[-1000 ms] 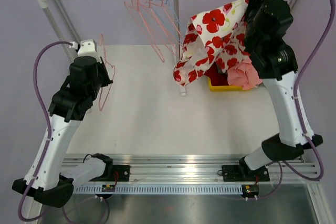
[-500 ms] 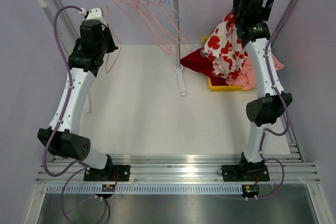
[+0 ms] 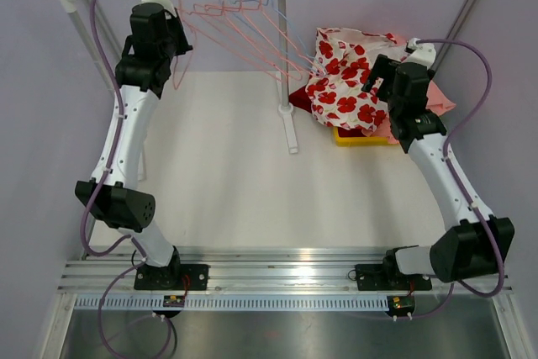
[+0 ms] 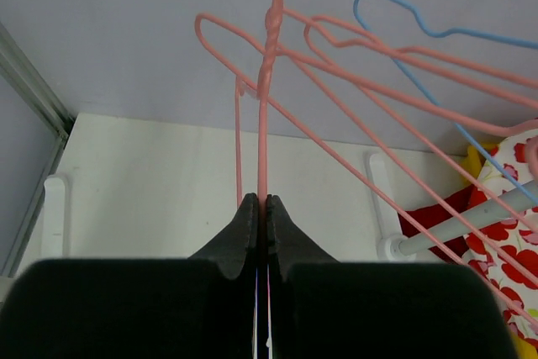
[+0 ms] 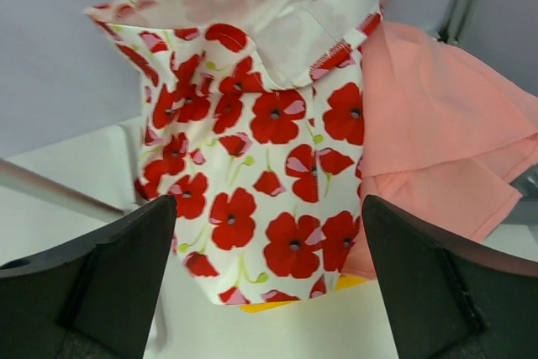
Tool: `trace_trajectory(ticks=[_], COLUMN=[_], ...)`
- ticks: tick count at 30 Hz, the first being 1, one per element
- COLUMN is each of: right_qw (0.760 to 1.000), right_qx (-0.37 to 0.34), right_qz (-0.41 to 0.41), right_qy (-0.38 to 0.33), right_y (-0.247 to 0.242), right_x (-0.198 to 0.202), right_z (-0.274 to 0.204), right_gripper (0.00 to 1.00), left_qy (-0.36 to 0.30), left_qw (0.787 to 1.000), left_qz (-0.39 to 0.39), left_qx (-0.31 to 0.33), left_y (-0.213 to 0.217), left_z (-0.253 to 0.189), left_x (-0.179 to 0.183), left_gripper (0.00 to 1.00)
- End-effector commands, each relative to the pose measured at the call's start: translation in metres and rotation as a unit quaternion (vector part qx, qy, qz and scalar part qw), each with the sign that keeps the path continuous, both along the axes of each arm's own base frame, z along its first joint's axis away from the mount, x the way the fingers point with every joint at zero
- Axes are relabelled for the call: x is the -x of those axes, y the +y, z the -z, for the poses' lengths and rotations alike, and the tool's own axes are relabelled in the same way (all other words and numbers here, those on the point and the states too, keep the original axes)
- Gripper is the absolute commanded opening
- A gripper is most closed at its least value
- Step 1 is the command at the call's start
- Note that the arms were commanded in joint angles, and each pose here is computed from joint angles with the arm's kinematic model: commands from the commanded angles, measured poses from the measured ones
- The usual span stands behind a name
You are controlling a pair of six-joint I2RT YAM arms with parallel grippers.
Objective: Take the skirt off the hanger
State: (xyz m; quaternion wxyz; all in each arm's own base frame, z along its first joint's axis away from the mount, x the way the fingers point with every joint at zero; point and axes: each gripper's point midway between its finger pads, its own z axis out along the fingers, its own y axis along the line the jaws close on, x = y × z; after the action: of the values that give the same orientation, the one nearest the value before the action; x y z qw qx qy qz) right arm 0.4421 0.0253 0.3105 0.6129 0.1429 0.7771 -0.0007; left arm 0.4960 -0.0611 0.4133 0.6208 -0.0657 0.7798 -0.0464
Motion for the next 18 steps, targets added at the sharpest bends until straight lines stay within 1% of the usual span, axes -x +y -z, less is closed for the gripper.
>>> trace_trajectory(ticks=[1,2,6,10,12,13,14,15,18], right_qw=[0.995,0.994,0.993,0.991,0.992,0.992,0.992,0.992,0.992], right_qx=[-0.063,-0.067,-0.077,-0.081,-0.079,-0.077,-0.076,-0.075,-0.073], right_qz=[-0.053,-0.060,-0.082,-0.100,-0.099,-0.100,-0.101,-0.101,-0.096], right_qy=[-0.061,-0.060,-0.040,-0.026,-0.025,-0.022,-0.023,-0.021,-0.022], right_y=[0.029,0.032,0.049,0.070,0.073,0.075,0.076,0.076,0.073], right_x=[0.011,0.016,0.028,0.041,0.046,0.048,0.050,0.051,0.055], right_z=[-0.026,-0.026,-0.013,0.001,0.002,0.003,0.001,0.002,-0.003], right_gripper=[0.99,0.99,0.99,0.99,0.99,0.99,0.99,0.99,0.99], left_qy=[-0.097,-0.105,-0.118,-0.121,-0.126,-0.118,-0.125,-0.116,-0.106], left_qw=[0.995,0.994,0.993,0.993,0.992,0.993,0.992,0.993,0.994], left_qz=[0.001,-0.002,-0.001,0.003,0.000,0.002,0.000,-0.001,-0.006], left_qx=[0.003,-0.002,-0.015,-0.014,-0.012,-0.014,-0.011,-0.012,-0.010], left_y=[-0.002,-0.001,-0.009,-0.013,-0.012,-0.013,-0.010,-0.011,-0.006], left_z=[-0.075,-0.086,-0.104,-0.110,-0.114,-0.106,-0.113,-0.104,-0.091], left_x=[0.011,0.016,0.029,0.042,0.051,0.051,0.061,0.057,0.070], left_gripper=[0.00,0.00,0.00,0.00,0.00,0.00,0.00,0.00,0.00])
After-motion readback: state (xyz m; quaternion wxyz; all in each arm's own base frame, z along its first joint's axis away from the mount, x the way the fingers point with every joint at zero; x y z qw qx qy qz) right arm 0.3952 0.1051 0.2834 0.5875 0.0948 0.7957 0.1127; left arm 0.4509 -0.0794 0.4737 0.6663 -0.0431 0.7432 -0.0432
